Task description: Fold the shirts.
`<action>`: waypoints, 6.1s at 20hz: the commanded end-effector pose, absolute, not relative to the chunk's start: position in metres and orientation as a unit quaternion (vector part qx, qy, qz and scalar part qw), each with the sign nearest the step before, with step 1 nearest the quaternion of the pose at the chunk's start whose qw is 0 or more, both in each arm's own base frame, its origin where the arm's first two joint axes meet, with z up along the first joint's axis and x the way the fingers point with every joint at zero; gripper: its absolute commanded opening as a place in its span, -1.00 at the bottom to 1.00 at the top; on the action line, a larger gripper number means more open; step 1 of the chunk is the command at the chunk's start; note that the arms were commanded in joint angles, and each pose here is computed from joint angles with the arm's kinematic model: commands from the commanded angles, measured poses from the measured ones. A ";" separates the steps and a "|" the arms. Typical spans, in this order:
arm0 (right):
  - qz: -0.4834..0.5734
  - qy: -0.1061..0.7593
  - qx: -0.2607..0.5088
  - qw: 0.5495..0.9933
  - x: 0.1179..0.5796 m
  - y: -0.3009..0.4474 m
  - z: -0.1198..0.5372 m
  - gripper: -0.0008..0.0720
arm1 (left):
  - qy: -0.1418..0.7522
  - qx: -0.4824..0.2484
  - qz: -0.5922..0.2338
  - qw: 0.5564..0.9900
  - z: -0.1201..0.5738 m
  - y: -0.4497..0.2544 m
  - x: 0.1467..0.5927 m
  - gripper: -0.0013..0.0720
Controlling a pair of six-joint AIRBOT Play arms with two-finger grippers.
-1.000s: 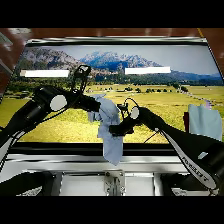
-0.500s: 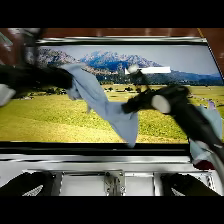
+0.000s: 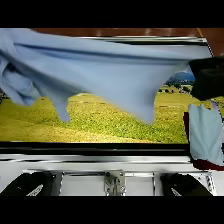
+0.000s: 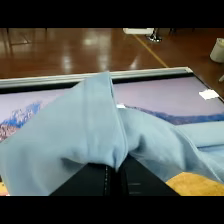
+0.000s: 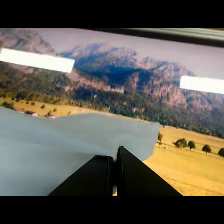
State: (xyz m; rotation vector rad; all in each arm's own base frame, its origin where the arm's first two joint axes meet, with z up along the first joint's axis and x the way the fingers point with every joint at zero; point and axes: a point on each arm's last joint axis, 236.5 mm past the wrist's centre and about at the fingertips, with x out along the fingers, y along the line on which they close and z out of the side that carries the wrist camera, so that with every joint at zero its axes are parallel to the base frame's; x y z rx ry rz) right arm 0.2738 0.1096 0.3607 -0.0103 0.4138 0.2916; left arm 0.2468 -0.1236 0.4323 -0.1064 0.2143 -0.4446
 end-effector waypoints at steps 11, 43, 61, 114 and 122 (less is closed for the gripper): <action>0.050 0.559 -0.157 0.812 0.291 0.111 0.084 -0.78 | 0.494 0.016 -0.136 0.859 0.147 -0.125 0.254 -0.86; 0.060 0.708 0.168 0.683 0.262 -0.012 -0.054 0.66 | 0.744 -0.176 -0.135 0.630 -0.098 -0.124 0.236 1.00; 0.085 0.689 0.314 0.648 0.245 0.050 -0.105 0.87 | 0.741 -0.166 -0.143 0.635 -0.119 -0.146 0.241 -0.86; 0.020 0.445 0.126 0.887 0.474 -0.012 0.071 -0.78 | 0.494 -0.019 -0.140 0.858 0.086 -0.117 0.447 -0.85; 0.071 0.564 0.147 0.809 0.459 0.040 -0.014 0.53 | 0.614 -0.123 -0.137 0.768 -0.013 -0.132 0.445 0.90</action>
